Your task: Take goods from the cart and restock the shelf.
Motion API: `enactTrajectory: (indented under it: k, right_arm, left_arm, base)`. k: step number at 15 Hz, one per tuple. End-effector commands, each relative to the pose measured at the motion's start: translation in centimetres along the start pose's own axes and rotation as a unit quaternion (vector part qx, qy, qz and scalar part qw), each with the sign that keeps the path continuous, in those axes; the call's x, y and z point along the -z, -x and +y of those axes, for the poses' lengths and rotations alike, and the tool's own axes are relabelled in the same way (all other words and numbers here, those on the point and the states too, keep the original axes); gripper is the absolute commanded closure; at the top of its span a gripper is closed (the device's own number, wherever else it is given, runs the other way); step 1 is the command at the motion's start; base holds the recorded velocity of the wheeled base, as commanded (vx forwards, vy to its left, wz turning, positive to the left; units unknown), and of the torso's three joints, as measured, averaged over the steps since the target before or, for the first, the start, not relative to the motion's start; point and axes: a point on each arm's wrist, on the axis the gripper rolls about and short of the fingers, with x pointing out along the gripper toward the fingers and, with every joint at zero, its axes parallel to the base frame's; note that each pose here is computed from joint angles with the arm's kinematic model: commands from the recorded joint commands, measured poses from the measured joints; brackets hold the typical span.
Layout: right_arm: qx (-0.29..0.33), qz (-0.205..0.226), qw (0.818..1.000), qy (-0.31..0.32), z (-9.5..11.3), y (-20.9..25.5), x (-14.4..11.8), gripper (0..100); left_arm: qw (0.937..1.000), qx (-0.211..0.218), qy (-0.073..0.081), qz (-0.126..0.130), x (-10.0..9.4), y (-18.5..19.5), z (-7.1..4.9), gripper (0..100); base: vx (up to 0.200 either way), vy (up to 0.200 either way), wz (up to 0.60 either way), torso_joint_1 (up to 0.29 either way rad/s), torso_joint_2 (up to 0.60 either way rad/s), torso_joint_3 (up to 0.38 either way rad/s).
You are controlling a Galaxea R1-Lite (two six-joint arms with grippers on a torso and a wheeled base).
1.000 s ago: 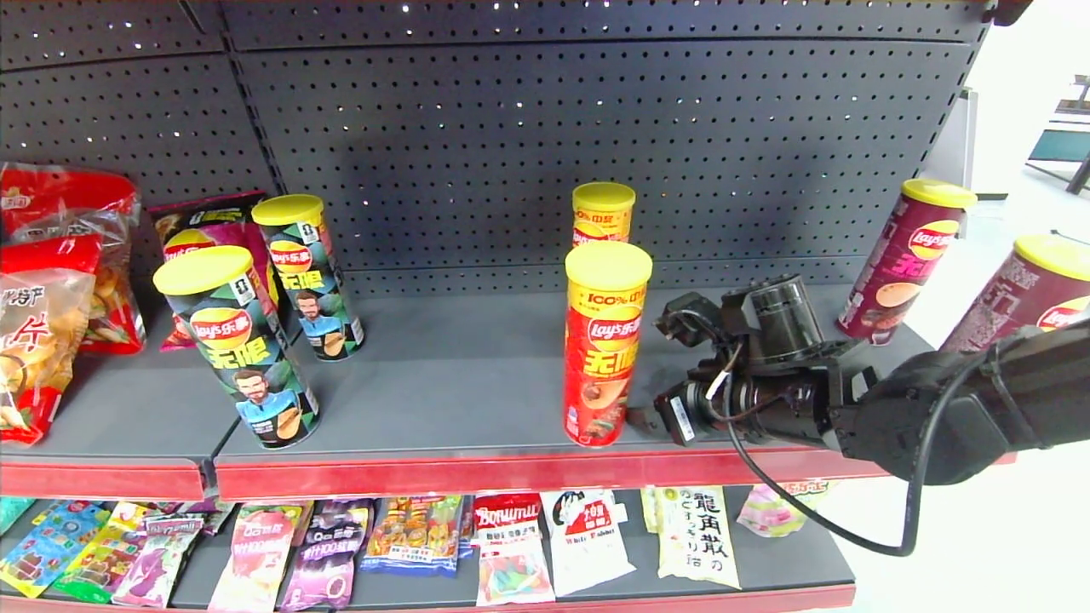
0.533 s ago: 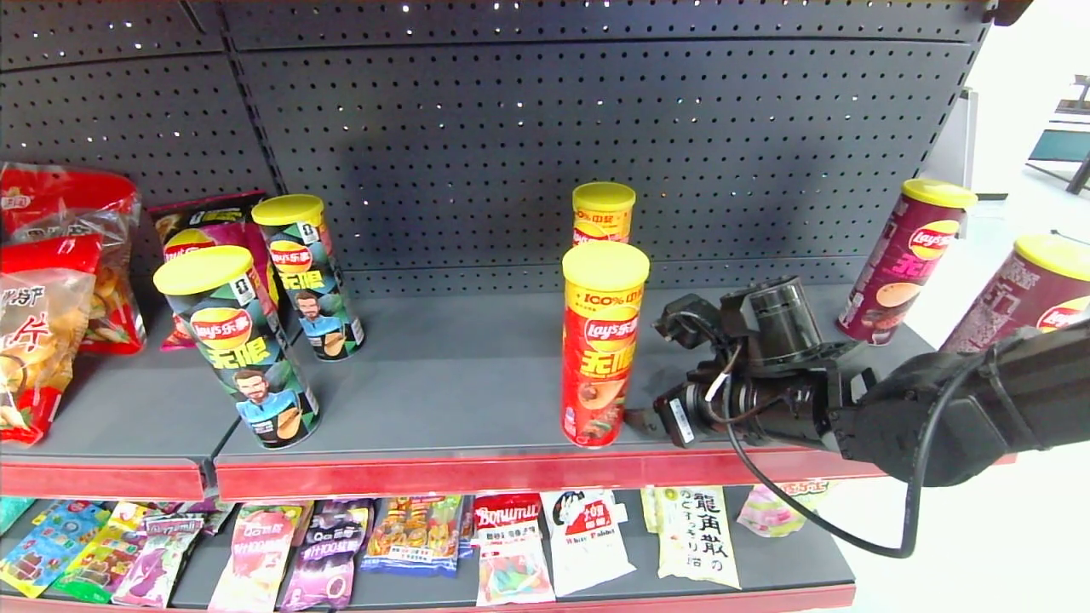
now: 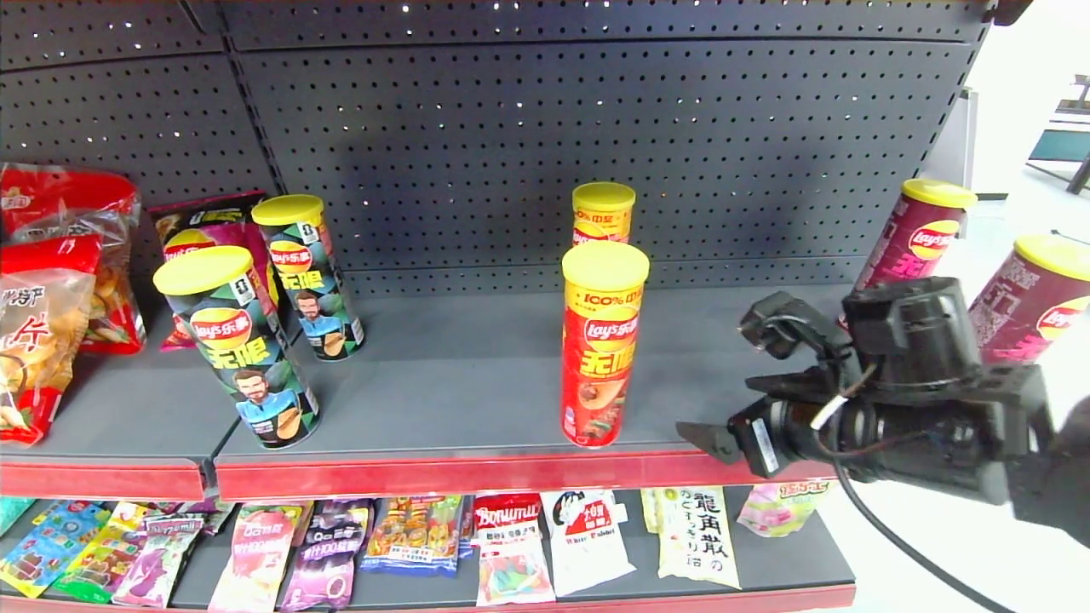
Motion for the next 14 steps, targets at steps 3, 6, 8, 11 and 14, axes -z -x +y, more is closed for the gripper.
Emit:
enactTrajectory:
  k: [3, 6, 8, 11, 14]
  right_arm:
    - [0.002, -0.075, 0.997, -0.009, -0.9, 11.4, 7.8, 0]
    - [0.075, -0.14, 0.987, -0.015, -1.5, 16.1, 14.2, 0]
    - [0.131, -0.186, 0.973, -0.028, -0.4, 17.9, 16.7, 0]
    - [0.173, -0.227, 0.955, -0.077, 0.9, 18.1, 19.7, 0]
    - [0.158, -0.24, 0.955, -0.08, 1.6, 18.6, 20.9, 0]
  left_arm:
    - [1.0, 0.0, 0.0, 0.0, 0.0, 0.0, 0.0, 0]
    - [1.0, 0.0, 0.0, 0.0, 0.0, 0.0, 0.0, 0]
    - [1.0, 0.001, 0.0, 0.0, 0.0, 0.0, 0.0, 0]
    - [1.0, 0.0, 0.0, 0.0, 0.0, 0.0, 0.0, 0]
    - [1.0, 0.0, 0.0, 0.0, 0.0, 0.0, 0.0, 0]
  base:
    - [0.0, 0.0, 0.0, 0.0, 0.0, 0.0]
    - [0.0, 0.0, 0.0, 0.0, 0.0, 0.0]
    - [0.0, 0.0, 0.0, 0.0, 0.0, 0.0]
    - [0.0, 0.0, 0.0, 0.0, 0.0, 0.0]
    - [0.0, 0.0, 0.0, 0.0, 0.0, 0.0]
